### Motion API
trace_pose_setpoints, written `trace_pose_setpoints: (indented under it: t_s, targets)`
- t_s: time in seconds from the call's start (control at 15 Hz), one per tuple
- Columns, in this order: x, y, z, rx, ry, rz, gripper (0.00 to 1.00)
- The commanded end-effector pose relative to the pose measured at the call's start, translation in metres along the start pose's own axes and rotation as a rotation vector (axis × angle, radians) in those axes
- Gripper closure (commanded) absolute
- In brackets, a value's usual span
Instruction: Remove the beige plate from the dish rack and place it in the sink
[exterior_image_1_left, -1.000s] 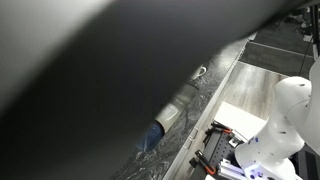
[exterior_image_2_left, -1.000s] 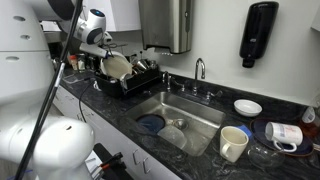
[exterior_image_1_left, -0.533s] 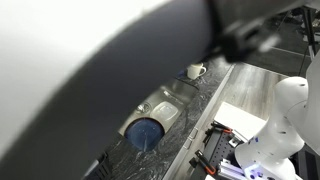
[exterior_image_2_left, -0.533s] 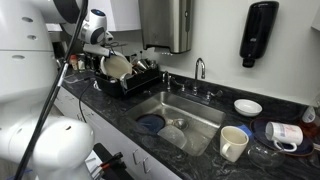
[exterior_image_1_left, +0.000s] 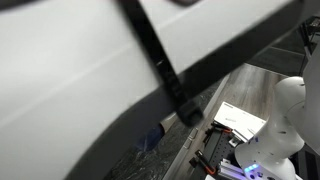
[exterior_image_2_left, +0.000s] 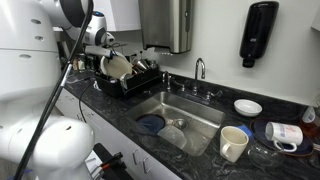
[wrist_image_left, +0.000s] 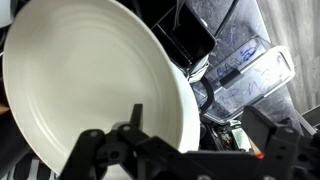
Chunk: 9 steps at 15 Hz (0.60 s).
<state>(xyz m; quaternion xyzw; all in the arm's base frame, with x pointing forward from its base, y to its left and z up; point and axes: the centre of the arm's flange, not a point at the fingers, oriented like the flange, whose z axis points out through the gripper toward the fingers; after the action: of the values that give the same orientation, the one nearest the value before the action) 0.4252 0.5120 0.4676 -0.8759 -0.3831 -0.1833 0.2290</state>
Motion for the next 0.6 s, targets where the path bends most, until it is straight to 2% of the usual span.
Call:
trace_pose_setpoints:
  t_s: [0.0,0.27,0.53]
  targets:
    - [0.0,0.0,0.0,0.0,0.0,0.0,0.0]
    - [0.003,0.005,0.004,0.015,-0.01,-0.002,0.0]
    - [0.005,0.021,0.012,-0.022,-0.015,0.016,0.0]
